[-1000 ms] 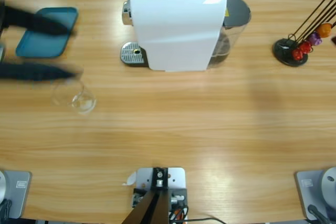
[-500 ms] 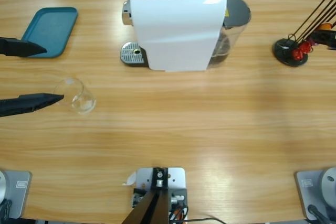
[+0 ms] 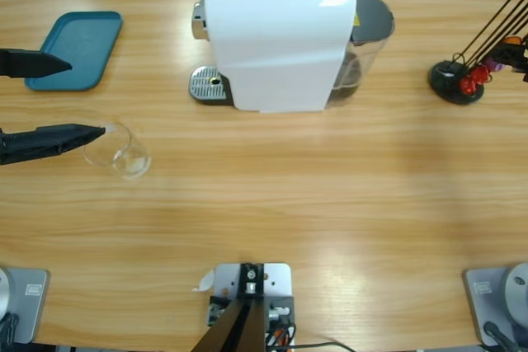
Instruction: Pour coffee
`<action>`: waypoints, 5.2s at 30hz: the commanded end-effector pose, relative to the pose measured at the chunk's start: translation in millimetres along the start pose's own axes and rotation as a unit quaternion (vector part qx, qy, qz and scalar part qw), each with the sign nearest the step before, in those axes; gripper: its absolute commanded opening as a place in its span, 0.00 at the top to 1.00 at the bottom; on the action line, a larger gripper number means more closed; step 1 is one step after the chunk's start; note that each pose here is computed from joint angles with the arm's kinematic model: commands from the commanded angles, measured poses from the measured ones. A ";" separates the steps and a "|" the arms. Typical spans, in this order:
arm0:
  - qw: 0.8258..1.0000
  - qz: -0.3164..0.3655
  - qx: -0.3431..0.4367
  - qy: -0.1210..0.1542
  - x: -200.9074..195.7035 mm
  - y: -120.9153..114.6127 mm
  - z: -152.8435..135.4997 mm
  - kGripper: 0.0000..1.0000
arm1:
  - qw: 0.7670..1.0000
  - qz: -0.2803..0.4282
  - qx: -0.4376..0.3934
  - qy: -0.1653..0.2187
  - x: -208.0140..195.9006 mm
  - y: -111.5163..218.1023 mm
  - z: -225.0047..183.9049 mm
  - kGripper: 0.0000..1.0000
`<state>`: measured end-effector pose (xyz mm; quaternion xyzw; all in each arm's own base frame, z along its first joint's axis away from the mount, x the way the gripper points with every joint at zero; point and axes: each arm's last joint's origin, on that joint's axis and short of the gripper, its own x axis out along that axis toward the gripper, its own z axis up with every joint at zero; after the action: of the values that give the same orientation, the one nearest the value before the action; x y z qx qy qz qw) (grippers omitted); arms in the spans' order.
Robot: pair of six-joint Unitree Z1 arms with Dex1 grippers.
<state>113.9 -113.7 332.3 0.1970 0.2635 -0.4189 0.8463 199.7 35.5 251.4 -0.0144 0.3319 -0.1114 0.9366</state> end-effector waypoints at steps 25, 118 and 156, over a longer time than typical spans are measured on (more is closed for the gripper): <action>1.000 0.006 -0.013 0.026 11.5 1.1 -10.9 0.01 | 1.000 0.016 0.003 0.023 19.1 -2.3 -9.5 0.98; 0.996 0.032 -0.065 0.052 -35.0 -8.6 -51.8 0.01 | 0.740 0.427 -0.505 -0.126 -64.2 251.5 119.7 0.98; 0.996 0.032 -0.066 0.053 -34.4 -9.2 -55.1 0.01 | 0.725 0.460 -0.504 -0.095 -32.3 248.1 113.6 0.98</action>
<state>71.5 -66.8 323.0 0.1660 0.2993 -0.3681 0.8645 289.1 278.0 374.0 -0.3337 0.1641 0.5064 0.7780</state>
